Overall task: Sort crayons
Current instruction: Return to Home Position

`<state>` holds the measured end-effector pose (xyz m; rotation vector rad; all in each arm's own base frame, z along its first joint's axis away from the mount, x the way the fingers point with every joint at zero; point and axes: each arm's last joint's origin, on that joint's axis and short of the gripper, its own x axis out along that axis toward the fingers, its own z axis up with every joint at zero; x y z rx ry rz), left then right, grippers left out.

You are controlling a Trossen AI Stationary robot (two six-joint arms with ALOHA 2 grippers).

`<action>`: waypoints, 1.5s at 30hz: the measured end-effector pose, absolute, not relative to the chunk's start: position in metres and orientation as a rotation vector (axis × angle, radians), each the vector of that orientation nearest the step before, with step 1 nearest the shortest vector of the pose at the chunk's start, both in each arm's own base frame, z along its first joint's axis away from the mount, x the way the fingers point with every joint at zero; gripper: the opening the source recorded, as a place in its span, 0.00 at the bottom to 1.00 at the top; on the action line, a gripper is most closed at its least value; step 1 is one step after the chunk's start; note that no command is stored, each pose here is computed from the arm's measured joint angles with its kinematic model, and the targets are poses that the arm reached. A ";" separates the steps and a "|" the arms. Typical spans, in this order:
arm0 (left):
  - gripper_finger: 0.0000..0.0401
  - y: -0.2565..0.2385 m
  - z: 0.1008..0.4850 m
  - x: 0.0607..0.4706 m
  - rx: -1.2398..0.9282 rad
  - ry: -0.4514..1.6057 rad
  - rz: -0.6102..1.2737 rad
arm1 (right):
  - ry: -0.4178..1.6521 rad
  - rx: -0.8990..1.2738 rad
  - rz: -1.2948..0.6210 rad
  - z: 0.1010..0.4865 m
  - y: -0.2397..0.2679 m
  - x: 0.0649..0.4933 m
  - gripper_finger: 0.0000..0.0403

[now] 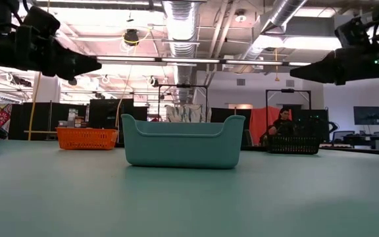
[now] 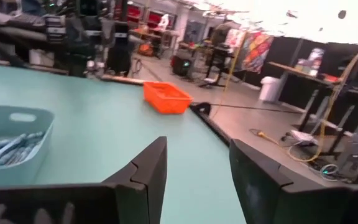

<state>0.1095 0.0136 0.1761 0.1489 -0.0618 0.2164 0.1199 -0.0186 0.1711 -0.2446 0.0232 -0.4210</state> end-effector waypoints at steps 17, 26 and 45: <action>0.39 0.012 0.171 0.104 0.106 -0.034 0.167 | 0.010 -0.124 -0.323 0.167 -0.027 0.095 0.43; 0.39 0.013 0.170 0.103 0.127 -0.015 0.222 | 0.004 -0.123 -0.312 0.167 -0.023 0.096 0.43; 0.39 0.008 0.171 0.104 0.221 -0.038 0.052 | 0.007 -0.057 -0.158 0.165 -0.012 0.098 0.43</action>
